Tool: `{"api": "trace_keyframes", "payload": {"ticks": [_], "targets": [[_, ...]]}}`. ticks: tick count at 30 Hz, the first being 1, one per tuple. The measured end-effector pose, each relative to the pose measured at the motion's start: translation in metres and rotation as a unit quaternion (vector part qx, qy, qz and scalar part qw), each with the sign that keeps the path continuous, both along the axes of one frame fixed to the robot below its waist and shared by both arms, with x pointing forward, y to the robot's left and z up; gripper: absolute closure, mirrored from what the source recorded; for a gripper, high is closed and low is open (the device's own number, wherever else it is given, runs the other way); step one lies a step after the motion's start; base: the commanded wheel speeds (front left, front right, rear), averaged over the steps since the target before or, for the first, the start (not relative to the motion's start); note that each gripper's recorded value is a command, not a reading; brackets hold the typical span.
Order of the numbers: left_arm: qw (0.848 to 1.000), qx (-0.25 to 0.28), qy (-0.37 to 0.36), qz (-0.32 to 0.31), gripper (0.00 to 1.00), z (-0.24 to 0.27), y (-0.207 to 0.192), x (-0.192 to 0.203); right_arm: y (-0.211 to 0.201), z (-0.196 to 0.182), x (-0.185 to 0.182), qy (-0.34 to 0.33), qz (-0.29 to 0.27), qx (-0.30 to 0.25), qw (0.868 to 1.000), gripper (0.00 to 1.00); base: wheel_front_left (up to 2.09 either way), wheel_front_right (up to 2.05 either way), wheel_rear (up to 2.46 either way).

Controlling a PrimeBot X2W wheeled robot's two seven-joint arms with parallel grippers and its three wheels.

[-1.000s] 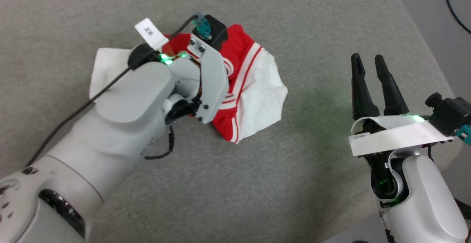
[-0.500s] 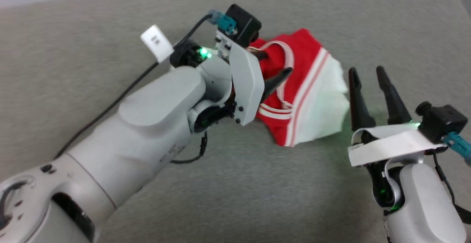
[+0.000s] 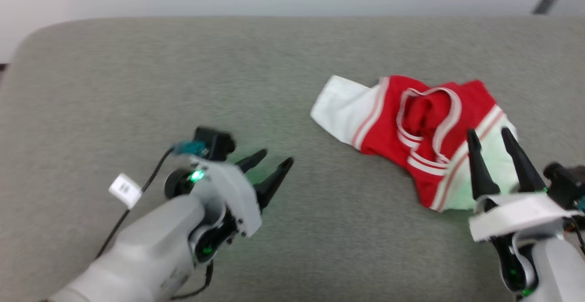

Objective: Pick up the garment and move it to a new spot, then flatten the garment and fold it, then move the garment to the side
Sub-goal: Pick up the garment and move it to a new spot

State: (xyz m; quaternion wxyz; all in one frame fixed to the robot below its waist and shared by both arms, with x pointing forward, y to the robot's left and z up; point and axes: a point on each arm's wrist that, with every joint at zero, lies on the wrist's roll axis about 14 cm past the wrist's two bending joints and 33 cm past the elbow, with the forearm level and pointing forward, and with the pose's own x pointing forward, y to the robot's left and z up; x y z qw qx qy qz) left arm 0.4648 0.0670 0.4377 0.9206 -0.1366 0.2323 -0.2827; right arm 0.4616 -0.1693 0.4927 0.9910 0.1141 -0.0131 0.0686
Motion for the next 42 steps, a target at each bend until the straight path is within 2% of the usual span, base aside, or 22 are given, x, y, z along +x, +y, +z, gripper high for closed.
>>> {"api": "trace_keyframes", "payload": {"ticks": [6, 11, 14, 19, 24, 30, 34, 42], "targets": [[0.995, -0.01, 0.008, 0.1, 0.0, -0.01, 0.062, -0.03, 0.006, -0.007, -0.01, 0.016, 0.012, -0.003, 1.0, 0.0, 0.0, 0.0, 0.0], [0.986, 0.012, -0.01, 0.167, 0.0, -0.006, 0.115, -0.049, 0.006, -0.006, -0.024, 0.02, 0.007, 0.003, 1.0, 0.0, 0.0, 0.0, 0.0], [0.977, 0.016, -0.042, 0.209, 0.0, 0.011, 0.144, -0.052, 0.009, 0.003, -0.029, 0.009, 0.008, 0.001, 1.0, 0.0, 0.0, 0.0, 0.0], [0.963, 0.053, -0.119, 0.238, 0.0, 0.041, 0.168, -0.067, 0.007, 0.021, -0.041, -0.015, 0.005, -0.002, 1.0, 0.0, 0.0, 0.0, 0.0], [0.943, 0.064, -0.195, 0.262, 0.0, 0.074, 0.179, -0.082, 0.0, 0.046, -0.047, -0.05, -0.005, 0.0, 0.999, 0.0, 0.0, 0.0, 0.0], [0.921, 0.078, -0.272, 0.266, 0.0, 0.106, 0.174, -0.093, -0.01, 0.075, -0.053, -0.095, -0.016, -0.008, 0.995, 0.0, 0.0, 0.0, 0.0], [0.921, 0.079, -0.273, 0.266, 0.0, 0.099, 0.17, -0.102, -0.012, 0.082, -0.059, -0.108, -0.02, -0.006, 0.994, 0.0, 0.0, 0.0, 0.0], [0.924, 0.069, -0.249, 0.282, 0.0, 0.08, 0.17, -0.105, -0.023, 0.059, -0.07, -0.077, -0.042, -0.006, 0.996, 0.0, 0.0, 0.0, 0.0]]}}
